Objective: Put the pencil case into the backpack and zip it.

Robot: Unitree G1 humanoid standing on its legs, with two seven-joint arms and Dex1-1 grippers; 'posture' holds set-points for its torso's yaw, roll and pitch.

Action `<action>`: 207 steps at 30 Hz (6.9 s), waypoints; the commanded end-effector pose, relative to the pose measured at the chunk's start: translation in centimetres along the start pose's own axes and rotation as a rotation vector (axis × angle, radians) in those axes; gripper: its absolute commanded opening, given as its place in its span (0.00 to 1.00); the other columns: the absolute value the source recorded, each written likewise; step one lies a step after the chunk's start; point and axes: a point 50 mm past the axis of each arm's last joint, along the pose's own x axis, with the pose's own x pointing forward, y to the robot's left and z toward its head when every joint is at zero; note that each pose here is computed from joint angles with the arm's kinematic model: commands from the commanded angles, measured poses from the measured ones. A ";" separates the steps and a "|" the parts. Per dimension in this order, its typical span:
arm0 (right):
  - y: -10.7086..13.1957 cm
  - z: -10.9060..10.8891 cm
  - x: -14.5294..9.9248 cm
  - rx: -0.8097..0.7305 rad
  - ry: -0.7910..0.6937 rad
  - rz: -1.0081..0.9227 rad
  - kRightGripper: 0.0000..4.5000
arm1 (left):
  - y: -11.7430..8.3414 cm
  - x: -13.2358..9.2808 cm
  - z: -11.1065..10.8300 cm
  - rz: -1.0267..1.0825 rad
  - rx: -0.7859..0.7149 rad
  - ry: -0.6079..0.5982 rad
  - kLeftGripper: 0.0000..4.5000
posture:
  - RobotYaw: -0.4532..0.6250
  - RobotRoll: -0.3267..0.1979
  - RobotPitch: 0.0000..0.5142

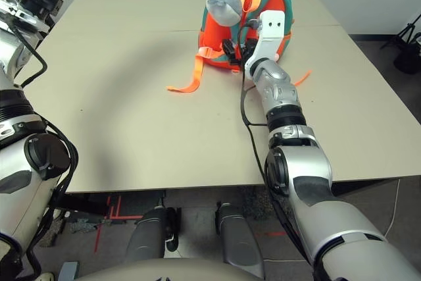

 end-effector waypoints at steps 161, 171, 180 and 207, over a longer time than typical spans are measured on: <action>1.1 0.2 -12.8 -0.248 0.081 0.158 0.02 | -0.7 4.1 -9.2 -0.506 0.357 0.827 1.00 | 0.20 0.62 0.19; 1.1 0.1 -12.7 -0.250 0.082 0.160 0.02 | -0.5 2.8 -10.8 -0.510 0.355 0.887 0.45 | 0.20 0.62 0.19; 1.1 0.2 -12.7 -0.250 0.079 0.156 0.02 | 0.1 3.0 -11.5 -0.473 0.361 0.894 0.44 | 0.20 0.62 0.18; 1.0 0.2 -12.8 -0.255 0.080 0.159 0.02 | 0.8 3.5 -11.9 -0.411 0.402 0.883 0.64 | 0.20 0.62 0.18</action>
